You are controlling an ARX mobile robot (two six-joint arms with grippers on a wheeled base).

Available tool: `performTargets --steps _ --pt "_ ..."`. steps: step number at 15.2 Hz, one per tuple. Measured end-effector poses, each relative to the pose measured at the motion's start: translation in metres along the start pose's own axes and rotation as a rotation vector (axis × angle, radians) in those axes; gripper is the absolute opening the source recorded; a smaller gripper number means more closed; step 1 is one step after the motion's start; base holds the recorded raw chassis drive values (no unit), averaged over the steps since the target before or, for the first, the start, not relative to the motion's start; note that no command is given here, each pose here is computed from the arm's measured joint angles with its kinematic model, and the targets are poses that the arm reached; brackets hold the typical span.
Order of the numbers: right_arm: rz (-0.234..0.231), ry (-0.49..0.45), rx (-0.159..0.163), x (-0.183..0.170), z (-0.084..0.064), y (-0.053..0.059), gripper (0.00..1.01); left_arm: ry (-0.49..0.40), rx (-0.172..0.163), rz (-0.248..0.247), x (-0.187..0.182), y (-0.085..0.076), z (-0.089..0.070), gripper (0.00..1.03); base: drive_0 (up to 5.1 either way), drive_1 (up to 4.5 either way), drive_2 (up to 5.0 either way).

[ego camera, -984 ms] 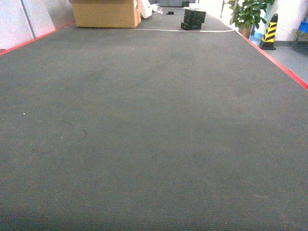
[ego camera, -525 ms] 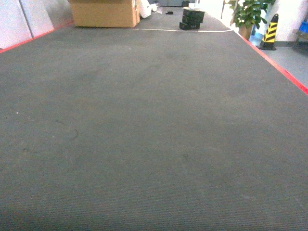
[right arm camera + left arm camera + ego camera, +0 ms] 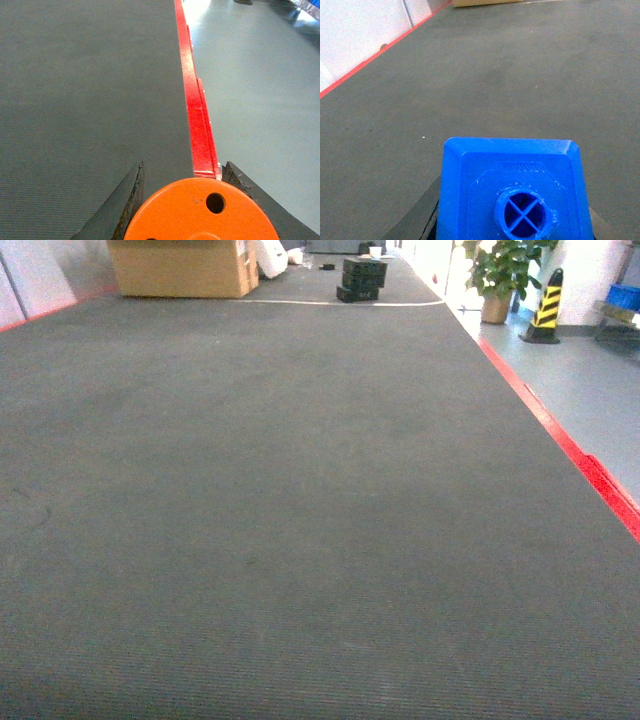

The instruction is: Sort blue parts and orange caps into right shelf containers

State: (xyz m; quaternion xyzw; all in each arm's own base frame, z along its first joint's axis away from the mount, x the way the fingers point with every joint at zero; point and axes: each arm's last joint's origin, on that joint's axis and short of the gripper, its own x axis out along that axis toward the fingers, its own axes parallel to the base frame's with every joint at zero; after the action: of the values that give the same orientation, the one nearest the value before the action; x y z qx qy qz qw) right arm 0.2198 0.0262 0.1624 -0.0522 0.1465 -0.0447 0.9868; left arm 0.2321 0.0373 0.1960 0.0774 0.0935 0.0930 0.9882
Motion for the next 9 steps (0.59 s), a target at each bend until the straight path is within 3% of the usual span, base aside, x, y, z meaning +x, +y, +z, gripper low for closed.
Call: performTargets --steps 9 --pt "0.0 0.002 0.0 0.0 -0.0002 0.0 0.42 0.005 0.001 -0.004 0.0003 -0.0006 -0.0007 0.45 5.0 -2.45 -2.4"
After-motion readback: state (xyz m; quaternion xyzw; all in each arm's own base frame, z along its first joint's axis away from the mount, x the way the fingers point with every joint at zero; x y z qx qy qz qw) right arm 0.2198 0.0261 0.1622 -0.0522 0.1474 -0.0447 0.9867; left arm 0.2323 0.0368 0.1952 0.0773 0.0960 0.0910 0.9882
